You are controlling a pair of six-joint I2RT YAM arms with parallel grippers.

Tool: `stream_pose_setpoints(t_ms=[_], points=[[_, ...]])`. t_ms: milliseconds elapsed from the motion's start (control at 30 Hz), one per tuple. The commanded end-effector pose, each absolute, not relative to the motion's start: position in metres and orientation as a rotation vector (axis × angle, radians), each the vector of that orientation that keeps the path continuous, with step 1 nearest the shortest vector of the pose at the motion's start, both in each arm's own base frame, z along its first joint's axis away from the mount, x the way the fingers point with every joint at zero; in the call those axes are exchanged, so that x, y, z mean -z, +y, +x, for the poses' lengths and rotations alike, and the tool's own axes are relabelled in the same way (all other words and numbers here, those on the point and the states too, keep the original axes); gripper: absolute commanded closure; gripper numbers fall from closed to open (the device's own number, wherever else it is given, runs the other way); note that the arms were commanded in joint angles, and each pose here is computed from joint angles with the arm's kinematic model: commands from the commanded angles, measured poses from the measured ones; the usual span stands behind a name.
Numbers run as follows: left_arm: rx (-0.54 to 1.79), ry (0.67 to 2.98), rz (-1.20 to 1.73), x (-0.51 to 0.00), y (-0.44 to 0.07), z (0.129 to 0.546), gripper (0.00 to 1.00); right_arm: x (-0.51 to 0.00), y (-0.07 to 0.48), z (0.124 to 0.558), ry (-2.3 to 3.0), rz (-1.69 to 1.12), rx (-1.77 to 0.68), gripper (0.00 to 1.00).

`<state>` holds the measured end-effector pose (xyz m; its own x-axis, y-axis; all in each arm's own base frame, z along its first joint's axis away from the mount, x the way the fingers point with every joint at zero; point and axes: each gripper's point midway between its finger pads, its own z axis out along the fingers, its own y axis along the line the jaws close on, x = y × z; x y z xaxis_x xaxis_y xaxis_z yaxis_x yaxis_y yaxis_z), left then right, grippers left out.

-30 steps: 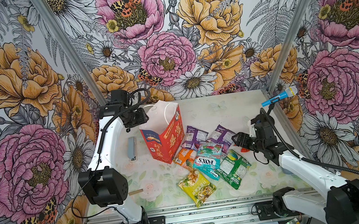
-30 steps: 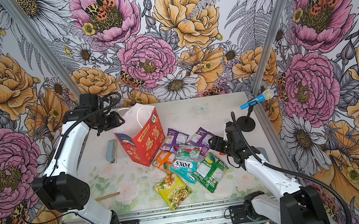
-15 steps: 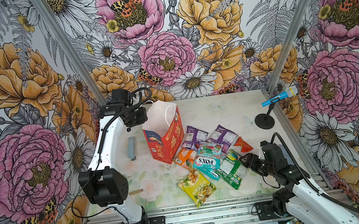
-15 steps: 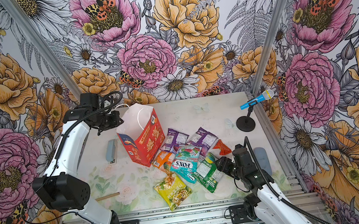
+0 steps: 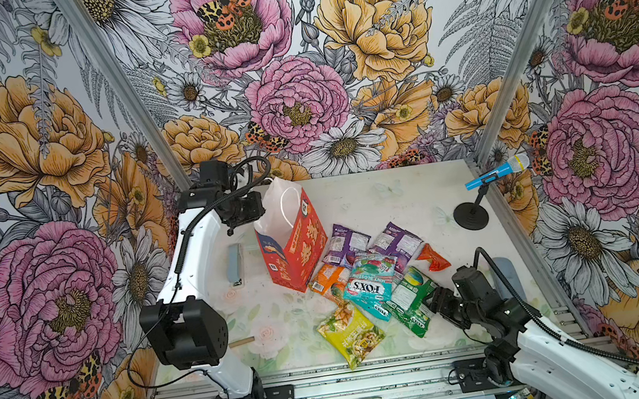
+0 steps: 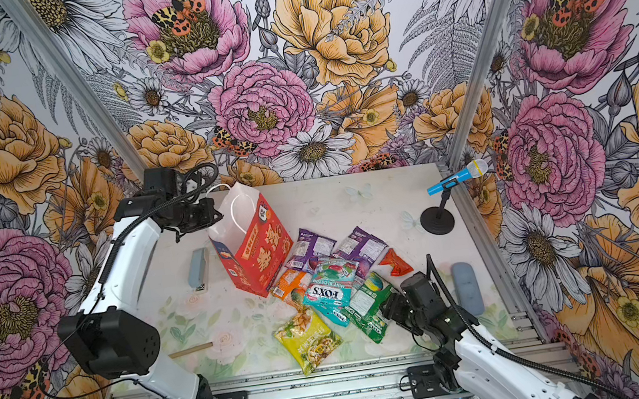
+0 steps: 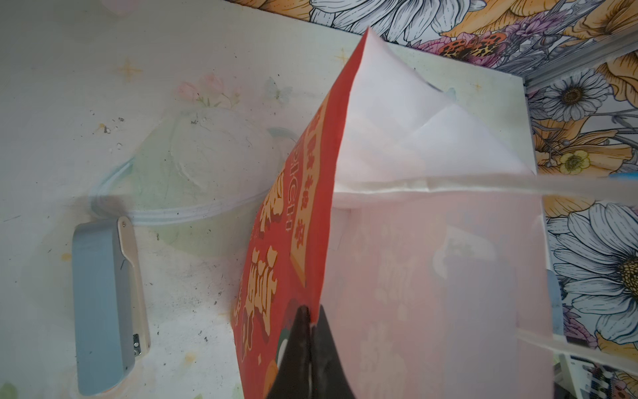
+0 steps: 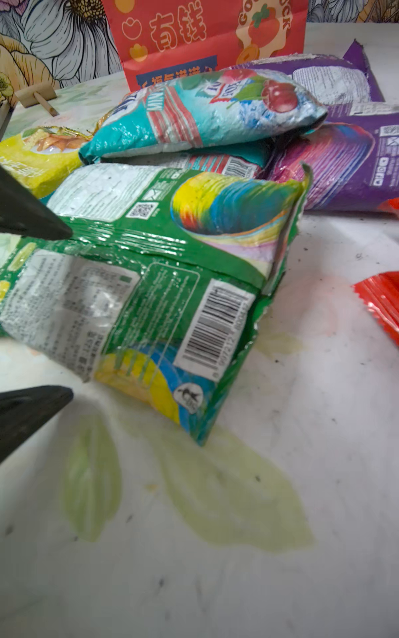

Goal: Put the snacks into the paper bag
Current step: 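Lower the right gripper onto the green chip bag and grasp it, then lift the green chip bag with the right gripper and carry it above the paper bag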

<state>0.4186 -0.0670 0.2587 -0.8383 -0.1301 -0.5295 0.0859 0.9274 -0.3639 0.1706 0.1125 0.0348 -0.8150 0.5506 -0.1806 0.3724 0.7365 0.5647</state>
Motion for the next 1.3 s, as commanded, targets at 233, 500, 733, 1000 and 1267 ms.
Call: stream_pose_setpoints(t_ms=[233, 500, 733, 1000, 1267], points=[[0.604, 2.487, -0.03, -0.265, -0.071, 0.411, 1.0, -0.036, 0.127, 0.191, 2.527, 0.736, -0.799, 0.38], [0.628, 2.486, -0.028, -0.265, -0.073, 0.41, 1.0, -0.043, 0.131, 0.199, 2.496, 0.714, -0.808, 0.8], [0.636, 2.487, -0.026, -0.264, -0.074, 0.409, 1.0, -0.058, 0.134, 0.204, 2.468, 0.668, -0.829, 0.99], [0.641, 2.482, -0.023, -0.266, -0.075, 0.409, 1.0, -0.11, 0.138, 0.218, 2.441, 0.522, -0.784, 1.0], [0.646, 2.47, -0.016, -0.271, -0.076, 0.407, 1.0, -0.171, 0.138, 0.234, 2.369, 0.41, -0.733, 1.0]])
